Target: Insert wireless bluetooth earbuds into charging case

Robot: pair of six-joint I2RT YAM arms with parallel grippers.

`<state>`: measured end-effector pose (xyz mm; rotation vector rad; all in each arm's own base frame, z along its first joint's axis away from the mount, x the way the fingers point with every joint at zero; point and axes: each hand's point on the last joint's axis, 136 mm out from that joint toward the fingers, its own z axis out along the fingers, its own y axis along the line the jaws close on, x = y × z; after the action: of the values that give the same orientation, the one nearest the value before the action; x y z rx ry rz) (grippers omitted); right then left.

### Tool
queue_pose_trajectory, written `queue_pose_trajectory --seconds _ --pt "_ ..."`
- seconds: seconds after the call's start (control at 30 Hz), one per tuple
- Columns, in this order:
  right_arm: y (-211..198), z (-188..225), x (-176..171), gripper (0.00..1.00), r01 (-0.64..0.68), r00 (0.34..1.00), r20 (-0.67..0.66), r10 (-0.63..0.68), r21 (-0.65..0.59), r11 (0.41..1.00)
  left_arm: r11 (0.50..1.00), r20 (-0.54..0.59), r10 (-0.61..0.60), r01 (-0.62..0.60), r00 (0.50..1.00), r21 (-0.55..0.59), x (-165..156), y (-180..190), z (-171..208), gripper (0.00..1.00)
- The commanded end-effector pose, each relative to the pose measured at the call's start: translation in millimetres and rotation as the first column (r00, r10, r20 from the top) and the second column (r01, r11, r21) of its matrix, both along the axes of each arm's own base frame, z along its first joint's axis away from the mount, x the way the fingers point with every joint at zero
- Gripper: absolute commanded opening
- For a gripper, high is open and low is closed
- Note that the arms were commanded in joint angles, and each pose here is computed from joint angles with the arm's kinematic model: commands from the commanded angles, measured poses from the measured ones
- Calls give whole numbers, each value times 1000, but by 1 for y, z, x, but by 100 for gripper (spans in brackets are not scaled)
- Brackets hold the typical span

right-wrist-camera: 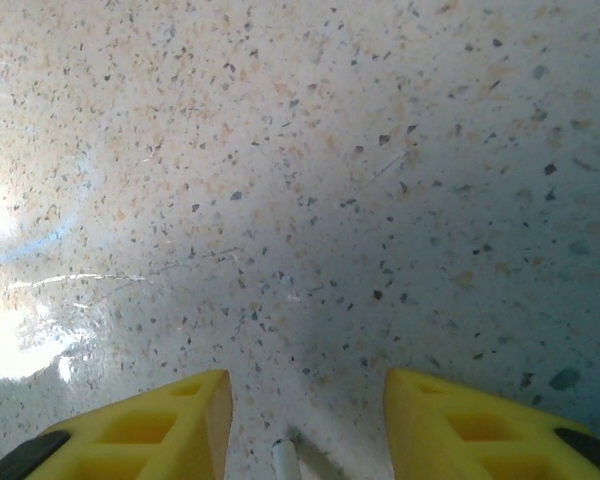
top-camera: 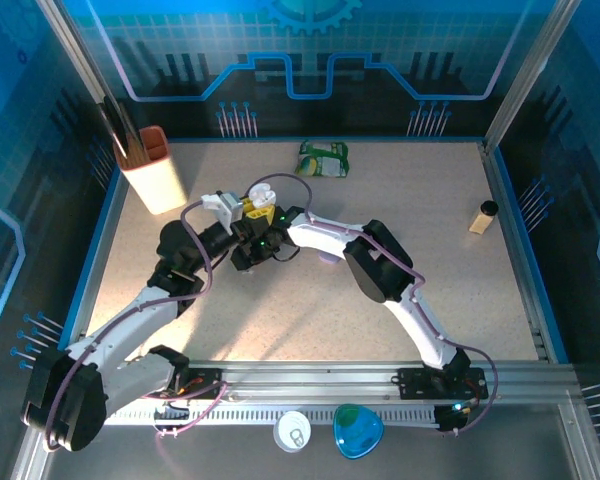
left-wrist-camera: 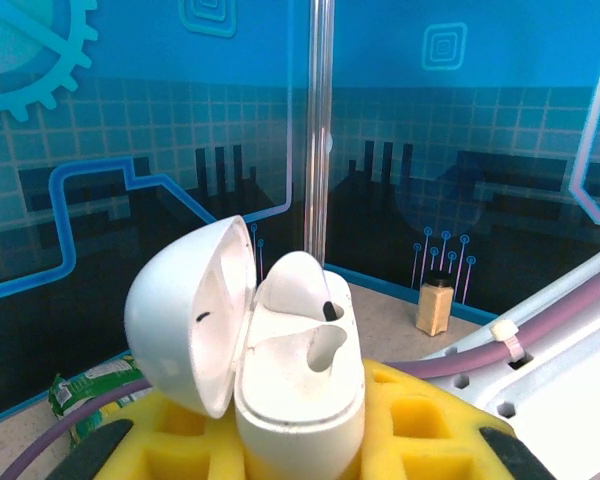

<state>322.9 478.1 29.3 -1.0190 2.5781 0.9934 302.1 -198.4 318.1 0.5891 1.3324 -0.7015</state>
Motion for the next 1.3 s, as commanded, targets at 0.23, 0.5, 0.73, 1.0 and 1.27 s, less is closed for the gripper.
queue_pose_trajectory --seconds 0.23,0.5,0.73,1.0,1.27 --pt "-18 -8 -43 37 -121 992 16 126 -169 978 1000 42 5 -4 999 -11 2 0 18 1" --pt "-25 -12 -50 29 -148 983 66 171 -263 953 1000 43 8 -8 999 -10 3 0 17 1" --pt "-34 -17 -42 20 -95 988 88 130 -323 942 1000 42 8 -7 999 -10 2 0 17 1" --pt "-53 9 -30 17 34 994 110 -6 -259 965 1000 60 -5 6 998 -14 -1 -1 20 1" --pt "-122 8 -39 17 190 981 90 -172 -263 946 999 48 -35 36 998 -31 -5 -3 21 0"
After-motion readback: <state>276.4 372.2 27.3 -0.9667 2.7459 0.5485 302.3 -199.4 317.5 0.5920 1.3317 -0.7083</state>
